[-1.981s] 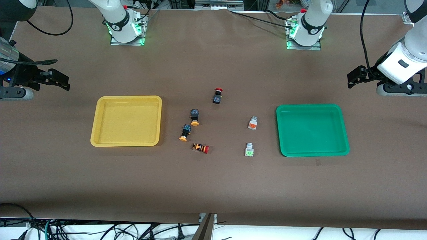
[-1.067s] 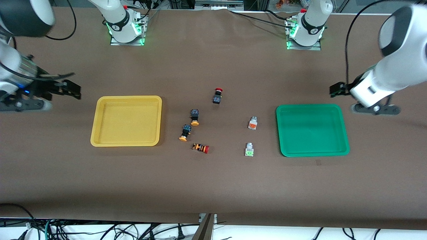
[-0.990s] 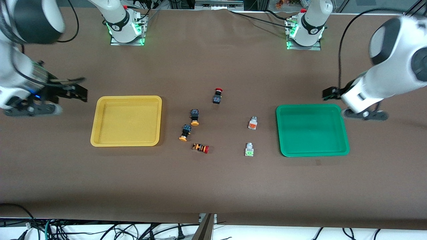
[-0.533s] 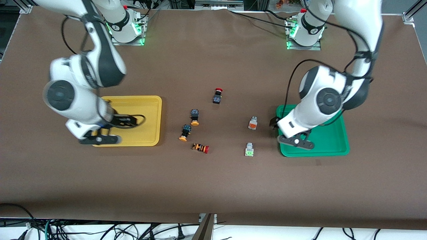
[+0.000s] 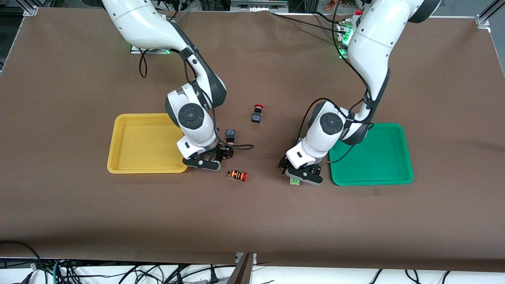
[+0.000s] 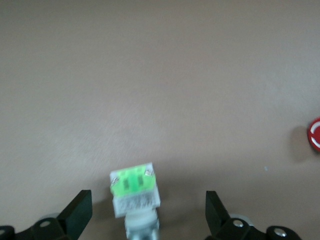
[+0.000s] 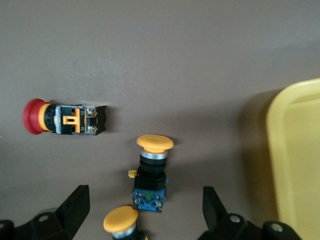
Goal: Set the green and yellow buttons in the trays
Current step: 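Grasp a yellow button with the right gripper while the left gripper grasps a switch, then carry the button into the yellow tray while the left gripper carries the switch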
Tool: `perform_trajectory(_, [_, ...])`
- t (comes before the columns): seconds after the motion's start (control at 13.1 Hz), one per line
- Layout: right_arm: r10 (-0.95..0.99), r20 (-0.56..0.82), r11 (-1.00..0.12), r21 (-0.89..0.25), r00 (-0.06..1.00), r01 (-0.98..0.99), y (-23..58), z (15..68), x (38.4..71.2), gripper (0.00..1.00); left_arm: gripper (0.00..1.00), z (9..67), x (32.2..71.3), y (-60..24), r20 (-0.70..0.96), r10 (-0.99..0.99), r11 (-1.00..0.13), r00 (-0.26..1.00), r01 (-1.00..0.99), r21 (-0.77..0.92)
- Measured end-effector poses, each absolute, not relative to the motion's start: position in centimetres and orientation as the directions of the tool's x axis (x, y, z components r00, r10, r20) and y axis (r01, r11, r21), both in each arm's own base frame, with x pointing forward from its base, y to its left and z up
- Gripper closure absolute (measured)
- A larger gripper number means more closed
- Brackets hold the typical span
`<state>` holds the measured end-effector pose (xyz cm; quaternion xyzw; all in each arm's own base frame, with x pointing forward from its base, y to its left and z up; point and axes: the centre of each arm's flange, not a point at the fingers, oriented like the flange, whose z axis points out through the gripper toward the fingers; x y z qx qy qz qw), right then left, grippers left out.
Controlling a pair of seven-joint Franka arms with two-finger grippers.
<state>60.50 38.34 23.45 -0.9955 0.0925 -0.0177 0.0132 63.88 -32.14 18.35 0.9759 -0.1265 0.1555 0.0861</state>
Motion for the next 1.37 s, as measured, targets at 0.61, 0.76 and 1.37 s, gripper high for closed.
perform_trajectory(0.61, [-0.172,0.009,-0.985,-0.001,0.985,-0.172,38.1,17.8,60.0,0.23,0.53,17.3,64.4,-31.2,0.327,-0.208,-0.958,0.922,-0.26,0.121])
perform_trajectory(0.76, [-0.116,0.015,-0.993,-0.003,0.993,-0.116,38.1,18.0,60.2,0.48,0.59,17.6,64.4,-31.1,0.298,-0.214,-0.959,0.93,-0.258,0.116])
perform_trajectory(1.37, [0.114,-0.1,-0.991,0.065,0.988,0.121,21.9,26.5,66.8,0.59,0.59,30.3,65.8,-19.6,-0.042,-0.196,-0.98,0.98,-0.195,0.026])
